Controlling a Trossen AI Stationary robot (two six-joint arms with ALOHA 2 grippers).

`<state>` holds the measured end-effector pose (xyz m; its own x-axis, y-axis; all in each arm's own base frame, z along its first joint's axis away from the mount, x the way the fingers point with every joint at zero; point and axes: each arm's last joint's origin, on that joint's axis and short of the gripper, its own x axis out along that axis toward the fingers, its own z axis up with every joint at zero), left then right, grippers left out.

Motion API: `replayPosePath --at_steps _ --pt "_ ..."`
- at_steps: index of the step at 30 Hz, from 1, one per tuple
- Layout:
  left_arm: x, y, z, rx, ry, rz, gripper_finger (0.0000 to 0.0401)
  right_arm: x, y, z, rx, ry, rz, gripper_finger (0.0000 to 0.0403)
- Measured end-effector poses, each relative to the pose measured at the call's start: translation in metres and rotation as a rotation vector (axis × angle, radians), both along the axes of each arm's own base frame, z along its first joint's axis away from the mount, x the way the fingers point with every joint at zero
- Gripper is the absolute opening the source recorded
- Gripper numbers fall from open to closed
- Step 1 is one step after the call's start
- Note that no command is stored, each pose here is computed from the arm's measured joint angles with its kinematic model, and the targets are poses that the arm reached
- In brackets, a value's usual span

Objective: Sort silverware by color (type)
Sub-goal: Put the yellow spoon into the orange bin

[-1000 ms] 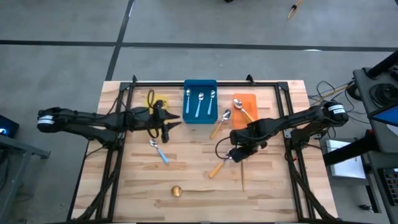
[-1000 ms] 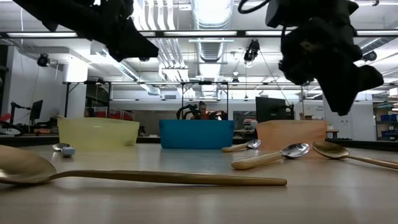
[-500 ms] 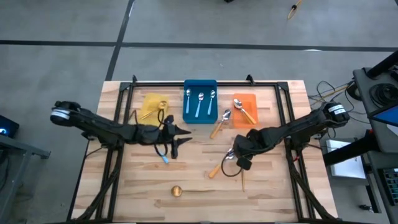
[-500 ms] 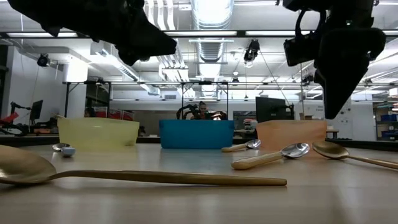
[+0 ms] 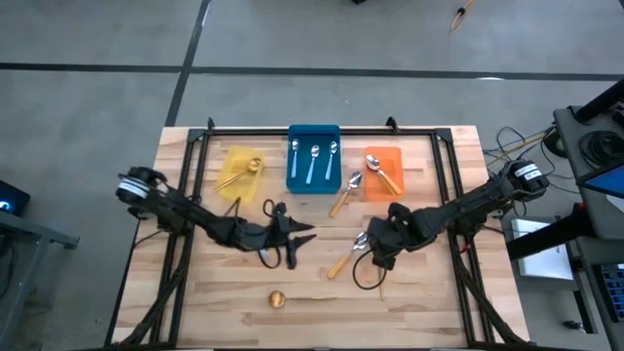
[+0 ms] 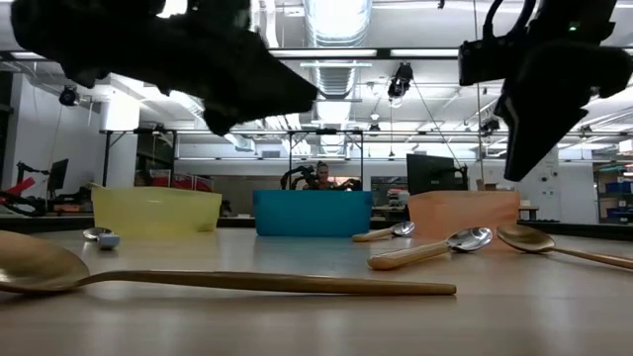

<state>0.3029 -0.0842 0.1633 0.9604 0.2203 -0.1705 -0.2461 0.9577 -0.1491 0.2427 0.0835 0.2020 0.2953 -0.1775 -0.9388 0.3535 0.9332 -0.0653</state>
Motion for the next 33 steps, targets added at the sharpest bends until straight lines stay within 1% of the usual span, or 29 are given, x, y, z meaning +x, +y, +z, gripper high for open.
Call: replayPosePath --at_steps 2,5,8,12,15,18,22,28,33 --pt "0.015 -0.005 -0.005 0.01 0.001 0.003 0.0102 0.001 0.0 0.0 -0.013 -0.014 -0.002 0.0068" --pt "0.035 -0.012 -0.01 0.049 0.023 -0.008 0.0102 0.003 0.001 0.001 -0.006 -0.037 -0.002 0.0068" --pt "0.047 -0.019 -0.018 0.073 0.078 -0.016 0.0102 0.004 0.001 0.001 0.001 -0.052 -0.001 0.0068" --pt "0.054 -0.026 -0.027 0.086 0.113 -0.021 0.0102 0.004 0.001 0.001 0.001 -0.052 0.002 0.0068" --pt "0.054 -0.028 -0.034 0.097 0.128 0.01 0.0102 0.004 0.001 0.001 0.002 -0.051 0.002 0.0068" --pt "0.053 -0.029 -0.041 0.107 0.148 0.016 0.0102 0.004 0.001 0.001 0.002 -0.051 0.002 0.0068" --pt "0.056 -0.03 -0.053 0.092 0.163 0.02 0.0102 0.005 0.001 0.001 -0.025 -0.06 0.004 0.0068" --pt "0.079 -0.041 -0.063 0.105 0.16 0.008 0.0102 0.006 -0.002 0.003 -0.139 -0.105 -0.02 0.0068" --pt "0.095 -0.048 -0.073 0.126 0.204 0.004 0.0105 0.01 -0.001 0.004 -0.143 -0.137 0.003 0.0068"
